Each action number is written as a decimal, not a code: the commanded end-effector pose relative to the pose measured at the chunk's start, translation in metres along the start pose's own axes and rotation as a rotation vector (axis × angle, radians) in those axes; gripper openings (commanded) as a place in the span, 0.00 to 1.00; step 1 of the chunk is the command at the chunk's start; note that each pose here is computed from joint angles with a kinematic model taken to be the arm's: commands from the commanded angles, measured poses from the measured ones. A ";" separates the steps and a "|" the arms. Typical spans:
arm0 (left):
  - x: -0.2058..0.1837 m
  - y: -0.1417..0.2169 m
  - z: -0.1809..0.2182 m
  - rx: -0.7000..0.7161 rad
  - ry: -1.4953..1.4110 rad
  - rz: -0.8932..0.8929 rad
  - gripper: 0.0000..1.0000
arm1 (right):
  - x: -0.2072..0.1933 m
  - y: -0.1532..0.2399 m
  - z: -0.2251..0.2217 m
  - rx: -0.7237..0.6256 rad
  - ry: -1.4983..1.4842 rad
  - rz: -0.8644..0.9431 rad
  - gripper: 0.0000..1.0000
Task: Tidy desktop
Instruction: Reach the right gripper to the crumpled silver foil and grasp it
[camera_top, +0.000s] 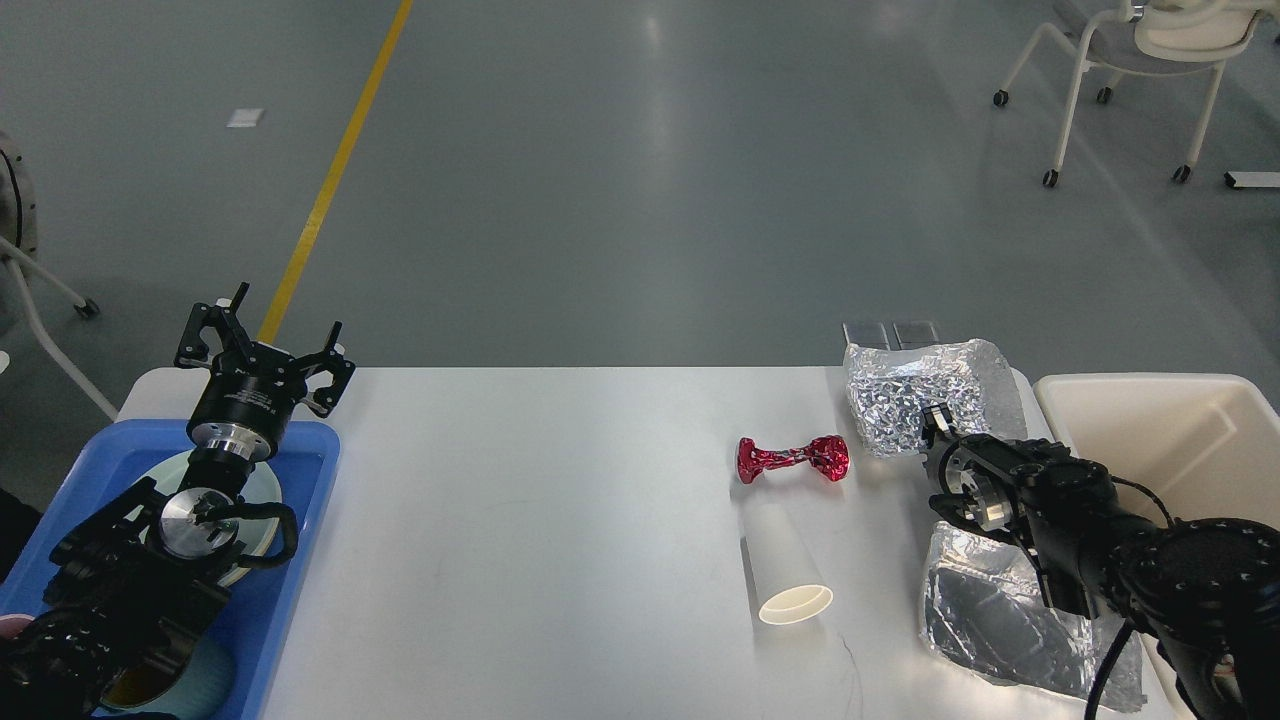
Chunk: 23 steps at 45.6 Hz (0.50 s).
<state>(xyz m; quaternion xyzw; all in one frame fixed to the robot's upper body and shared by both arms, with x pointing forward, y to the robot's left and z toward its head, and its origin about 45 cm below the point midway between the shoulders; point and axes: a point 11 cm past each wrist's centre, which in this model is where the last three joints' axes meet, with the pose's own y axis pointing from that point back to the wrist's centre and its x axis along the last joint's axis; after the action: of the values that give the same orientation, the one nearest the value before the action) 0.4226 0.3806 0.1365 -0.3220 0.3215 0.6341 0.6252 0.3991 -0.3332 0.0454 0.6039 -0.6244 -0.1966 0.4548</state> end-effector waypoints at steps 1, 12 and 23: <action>0.000 0.000 0.000 0.000 0.001 0.000 0.99 | -0.001 0.000 0.000 0.002 0.026 -0.003 0.06; 0.000 0.000 0.000 0.001 -0.001 0.000 0.99 | -0.002 0.000 0.001 0.001 0.034 -0.036 0.00; 0.000 0.000 0.000 0.001 -0.001 0.000 0.99 | 0.012 0.010 -0.025 0.038 0.114 -0.084 0.00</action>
<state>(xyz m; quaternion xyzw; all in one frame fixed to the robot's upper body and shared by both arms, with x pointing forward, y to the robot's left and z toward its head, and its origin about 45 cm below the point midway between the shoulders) 0.4226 0.3806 0.1365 -0.3221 0.3215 0.6341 0.6252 0.4005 -0.3340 0.0498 0.6321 -0.5904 -0.1936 0.4631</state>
